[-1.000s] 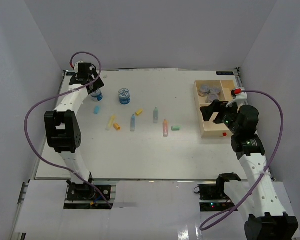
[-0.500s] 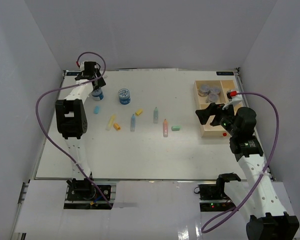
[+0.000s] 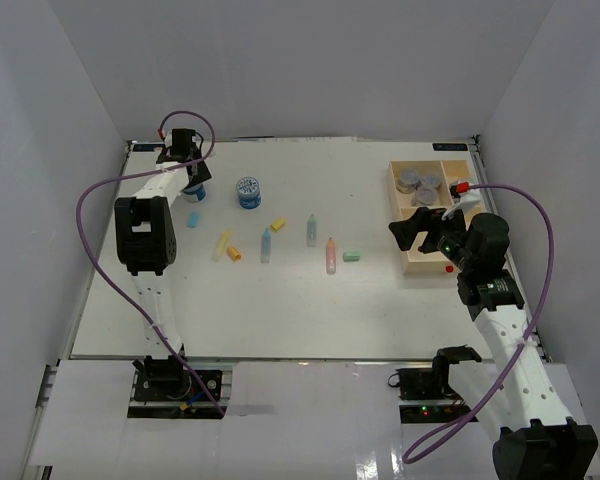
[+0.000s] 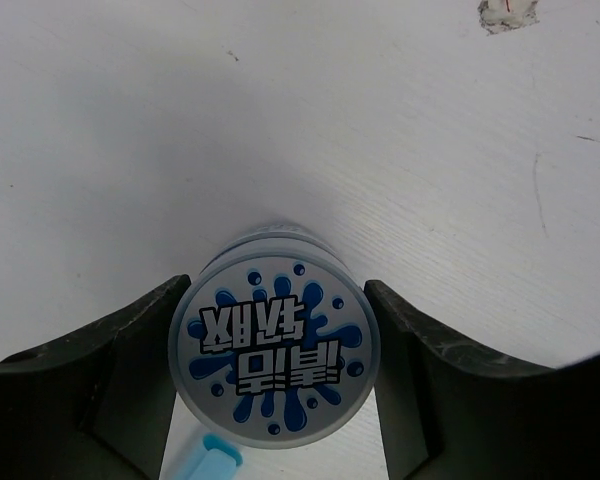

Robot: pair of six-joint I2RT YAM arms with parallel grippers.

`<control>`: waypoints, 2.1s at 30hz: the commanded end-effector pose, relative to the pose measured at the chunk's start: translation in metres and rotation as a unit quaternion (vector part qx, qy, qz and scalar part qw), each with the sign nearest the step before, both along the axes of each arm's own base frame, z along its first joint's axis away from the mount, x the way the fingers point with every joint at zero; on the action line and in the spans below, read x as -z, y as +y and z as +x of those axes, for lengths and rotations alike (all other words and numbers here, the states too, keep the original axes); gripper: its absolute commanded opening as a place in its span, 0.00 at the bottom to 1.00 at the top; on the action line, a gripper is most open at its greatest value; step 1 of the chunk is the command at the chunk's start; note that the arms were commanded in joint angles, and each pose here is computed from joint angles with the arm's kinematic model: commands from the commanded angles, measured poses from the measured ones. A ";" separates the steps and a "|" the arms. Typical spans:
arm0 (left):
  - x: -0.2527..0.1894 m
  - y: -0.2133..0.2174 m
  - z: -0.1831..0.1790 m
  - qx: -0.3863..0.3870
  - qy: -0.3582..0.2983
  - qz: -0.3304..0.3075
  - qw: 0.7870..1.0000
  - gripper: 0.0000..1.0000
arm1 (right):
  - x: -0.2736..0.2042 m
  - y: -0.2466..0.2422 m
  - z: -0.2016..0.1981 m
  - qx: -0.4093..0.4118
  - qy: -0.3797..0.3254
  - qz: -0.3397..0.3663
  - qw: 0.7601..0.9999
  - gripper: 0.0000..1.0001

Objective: Sort the stationery into containers
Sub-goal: Pick up the stationery from the center of the board, then place the stationery at the center of the board, then pick up the stationery from the center of the board.

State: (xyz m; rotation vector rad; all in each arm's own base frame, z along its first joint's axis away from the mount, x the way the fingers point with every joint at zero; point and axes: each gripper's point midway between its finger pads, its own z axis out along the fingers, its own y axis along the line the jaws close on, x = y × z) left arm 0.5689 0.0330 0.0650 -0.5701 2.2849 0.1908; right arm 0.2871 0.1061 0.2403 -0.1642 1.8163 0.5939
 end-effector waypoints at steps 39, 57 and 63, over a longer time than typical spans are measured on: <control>-0.018 -0.331 -0.287 0.389 0.008 -0.060 0.919 0.74 | 0.047 0.069 -0.039 -0.135 0.043 -0.126 0.982 0.90; -0.107 -0.265 -0.257 0.314 -0.049 -0.145 0.937 0.98 | 0.060 0.131 -0.047 -0.208 0.044 -0.190 0.959 0.90; -0.123 -0.178 -0.243 0.244 -0.064 -0.139 0.957 0.98 | 0.073 0.175 -0.050 -0.242 0.052 -0.225 0.942 0.90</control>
